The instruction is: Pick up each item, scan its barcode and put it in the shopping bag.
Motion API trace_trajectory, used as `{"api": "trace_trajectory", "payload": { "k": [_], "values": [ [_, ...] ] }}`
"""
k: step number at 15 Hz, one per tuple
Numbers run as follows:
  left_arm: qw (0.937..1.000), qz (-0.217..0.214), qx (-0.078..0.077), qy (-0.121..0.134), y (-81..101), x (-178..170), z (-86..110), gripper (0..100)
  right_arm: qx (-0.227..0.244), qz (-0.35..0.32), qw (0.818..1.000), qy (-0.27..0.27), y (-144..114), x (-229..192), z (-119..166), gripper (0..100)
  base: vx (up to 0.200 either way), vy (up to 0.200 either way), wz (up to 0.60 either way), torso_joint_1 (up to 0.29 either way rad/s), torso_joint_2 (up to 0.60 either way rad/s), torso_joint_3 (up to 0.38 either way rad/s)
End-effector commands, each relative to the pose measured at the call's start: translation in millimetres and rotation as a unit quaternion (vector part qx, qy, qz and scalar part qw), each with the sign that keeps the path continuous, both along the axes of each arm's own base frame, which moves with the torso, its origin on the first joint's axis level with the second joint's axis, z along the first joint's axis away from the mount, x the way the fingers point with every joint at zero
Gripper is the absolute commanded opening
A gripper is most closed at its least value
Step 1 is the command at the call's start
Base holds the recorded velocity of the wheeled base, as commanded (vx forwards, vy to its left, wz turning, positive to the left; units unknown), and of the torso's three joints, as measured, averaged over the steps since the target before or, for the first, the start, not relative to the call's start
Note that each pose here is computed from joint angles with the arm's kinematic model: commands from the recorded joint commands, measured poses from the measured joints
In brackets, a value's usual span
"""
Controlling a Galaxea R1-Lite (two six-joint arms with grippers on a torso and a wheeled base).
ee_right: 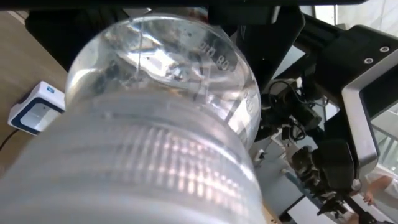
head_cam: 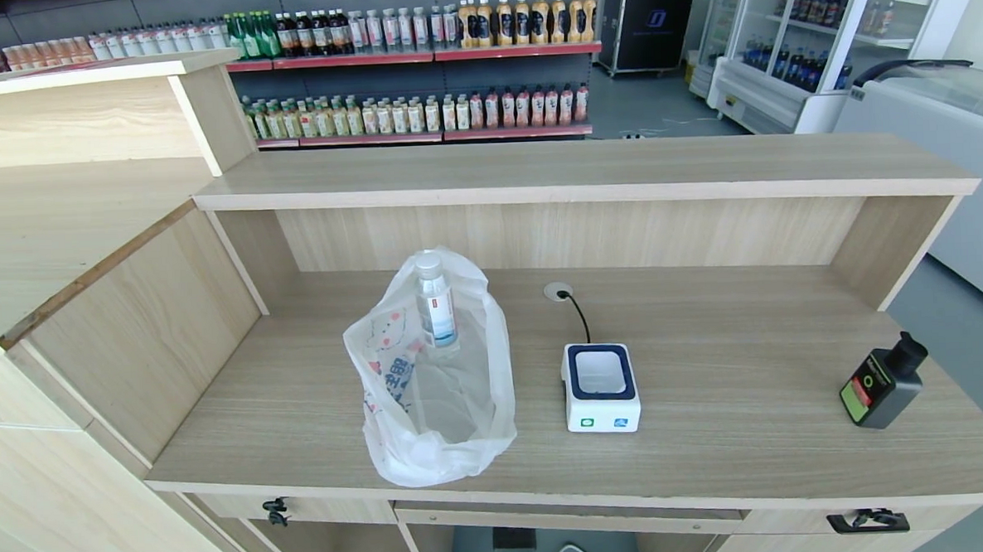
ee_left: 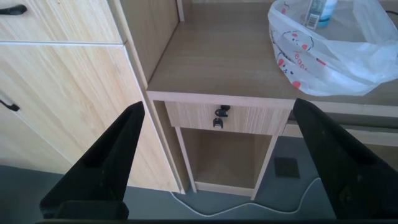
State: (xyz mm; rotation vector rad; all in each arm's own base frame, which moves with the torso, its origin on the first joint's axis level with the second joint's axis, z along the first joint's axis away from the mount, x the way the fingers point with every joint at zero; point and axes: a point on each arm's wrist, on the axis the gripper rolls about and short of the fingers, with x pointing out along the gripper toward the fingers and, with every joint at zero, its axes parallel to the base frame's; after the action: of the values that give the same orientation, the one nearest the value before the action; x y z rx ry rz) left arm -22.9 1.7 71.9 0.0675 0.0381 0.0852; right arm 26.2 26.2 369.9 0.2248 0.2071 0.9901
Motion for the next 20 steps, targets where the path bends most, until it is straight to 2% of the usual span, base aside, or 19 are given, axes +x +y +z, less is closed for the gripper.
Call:
{"api": "trace_trajectory", "payload": {
  "k": [1,4,6,8,11,12,15,18,20],
  "values": [
    [1.0,0.001,0.0,0.0,0.0,0,0.0,100,-0.003,-0.001,1.0,0.004,1,3,-1,0,0.0,0.0,0.0,0.0,0.0,0.0],
    [1.0,0.001,0.0,0.0,0.0,0,0.0,100,-0.019,-0.033,0.999,0.013,7,17,-8,0,0.0,0.0,0.0,0.0,0.0,0.0],
    [1.0,0.001,0.0,0.0,0.0,0,0.0,100,-0.08,-0.147,0.986,-0.008,14,56,-26,0,0.0,0.0,0.0,0.0,0.0,0.0],
    [1.0,0.001,0.0,0.0,0.0,0,0.0,100,-0.121,-0.251,0.959,-0.044,14,101,-45,0,0.0,0.0,0.0,0.0,0.0,0.0],
    [1.0,0.001,0.0,0.0,0.0,0,0.0,100,-0.222,-0.37,0.894,-0.119,-3,164,-90,0,0.0,0.0,0.0,0.0,0.0,0.0],
    [1.0,0.001,0.0,0.0,0.0,0,0.0,100,-0.239,-0.393,0.876,-0.144,-12,177,-105,0,0.0,0.0,0.0,0.0,0.0,0.0],
    [1.0,0.001,0.0,0.0,0.0,0,0.0,100,-0.289,-0.429,0.835,-0.189,-32,190,-129,0,0.0,0.0,0.0,0.0,0.0,0.0],
    [1.0,0.001,0.0,0.0,0.0,0,0.0,100,-0.303,-0.44,0.821,-0.2,-39,199,-130,0,0.0,0.0,0.0,0.0,0.0,0.0],
    [1.0,0.001,0.0,0.0,0.0,0,0.0,100,-0.309,-0.439,0.817,-0.211,-40,203,-129,0,0.0,0.0,0.6,0.002,0.0,0.005]
  ]
}}
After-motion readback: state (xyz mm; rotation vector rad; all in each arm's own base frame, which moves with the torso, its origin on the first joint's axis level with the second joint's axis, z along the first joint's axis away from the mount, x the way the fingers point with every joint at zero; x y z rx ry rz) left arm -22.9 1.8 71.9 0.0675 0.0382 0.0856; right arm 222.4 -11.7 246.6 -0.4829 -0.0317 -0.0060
